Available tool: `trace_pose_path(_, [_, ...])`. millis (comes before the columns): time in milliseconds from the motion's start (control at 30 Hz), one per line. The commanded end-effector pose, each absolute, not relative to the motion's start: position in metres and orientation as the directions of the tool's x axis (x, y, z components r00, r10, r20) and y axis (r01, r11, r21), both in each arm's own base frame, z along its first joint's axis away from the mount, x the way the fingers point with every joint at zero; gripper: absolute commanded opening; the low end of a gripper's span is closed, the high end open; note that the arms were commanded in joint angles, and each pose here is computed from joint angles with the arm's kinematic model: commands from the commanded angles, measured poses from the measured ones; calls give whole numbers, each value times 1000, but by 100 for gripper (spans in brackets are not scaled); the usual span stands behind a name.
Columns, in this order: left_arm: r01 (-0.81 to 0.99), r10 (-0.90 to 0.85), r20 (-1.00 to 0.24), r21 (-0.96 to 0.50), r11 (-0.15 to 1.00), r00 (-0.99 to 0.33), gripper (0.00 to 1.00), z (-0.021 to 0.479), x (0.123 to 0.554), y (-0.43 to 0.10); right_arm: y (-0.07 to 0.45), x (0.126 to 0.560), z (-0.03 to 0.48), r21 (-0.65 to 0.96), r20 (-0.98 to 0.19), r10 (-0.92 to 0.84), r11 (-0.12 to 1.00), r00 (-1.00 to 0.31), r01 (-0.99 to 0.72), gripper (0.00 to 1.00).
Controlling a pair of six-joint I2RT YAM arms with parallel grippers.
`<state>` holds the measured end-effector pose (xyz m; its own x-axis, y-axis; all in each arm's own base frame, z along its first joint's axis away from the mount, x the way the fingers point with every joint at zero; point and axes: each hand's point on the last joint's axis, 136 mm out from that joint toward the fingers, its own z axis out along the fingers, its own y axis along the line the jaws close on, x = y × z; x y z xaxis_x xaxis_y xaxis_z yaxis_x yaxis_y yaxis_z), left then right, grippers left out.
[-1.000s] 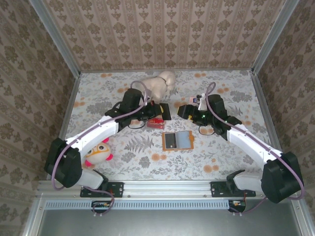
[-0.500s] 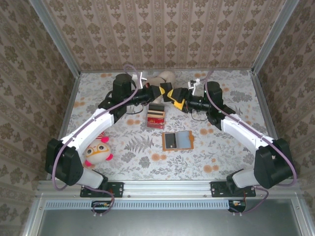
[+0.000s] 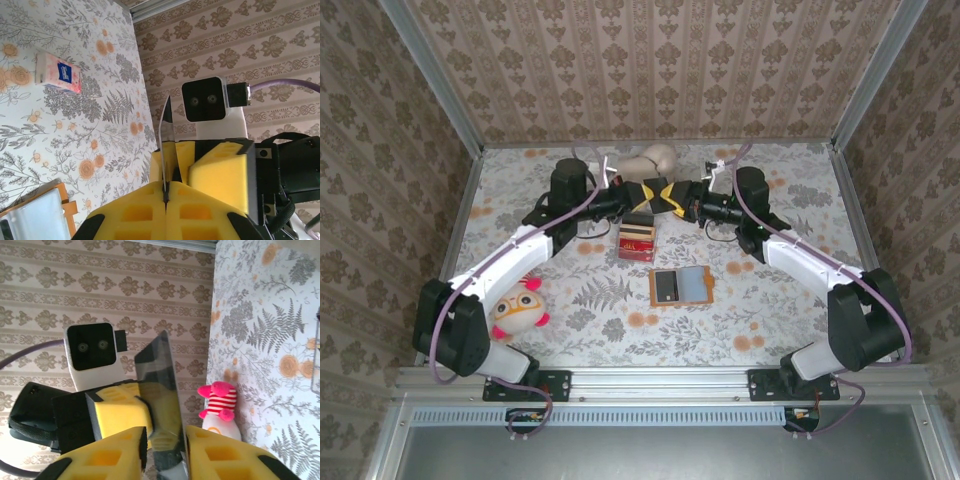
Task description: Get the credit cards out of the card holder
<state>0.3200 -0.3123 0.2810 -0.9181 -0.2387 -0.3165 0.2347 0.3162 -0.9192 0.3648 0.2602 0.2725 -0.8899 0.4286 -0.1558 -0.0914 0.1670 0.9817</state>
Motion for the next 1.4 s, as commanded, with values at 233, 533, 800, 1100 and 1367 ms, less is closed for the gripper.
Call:
trace_pose_path(233, [234, -246, -340, -897, 376, -907, 24, 272, 320, -297, 254, 364, 272, 973, -202, 449, 197, -871, -124, 0])
trace_pose_path(533, [137, -247, -431, -686, 714, -868, 73, 193, 318, -236, 256, 377, 238, 878, -368, 359, 438, -858, -193, 0])
trace_pose_path(800, [-11, -300, -468, -525, 851, -831, 97, 156, 302, -157, 269, 390, 228, 604, -620, 126, 706, -775, -368, 0])
trace_pose_path(1100, [-86, -366, -500, -498, 863, -785, 100, 158, 284, -112, 293, 413, 230, 250, -784, -239, 724, -573, -643, 0])
trace_pose_path(1367, [-105, -367, -484, -487, 867, -794, 100, 152, 284, -107, 317, 414, 213, -4, -826, -488, 506, -283, -862, 0])
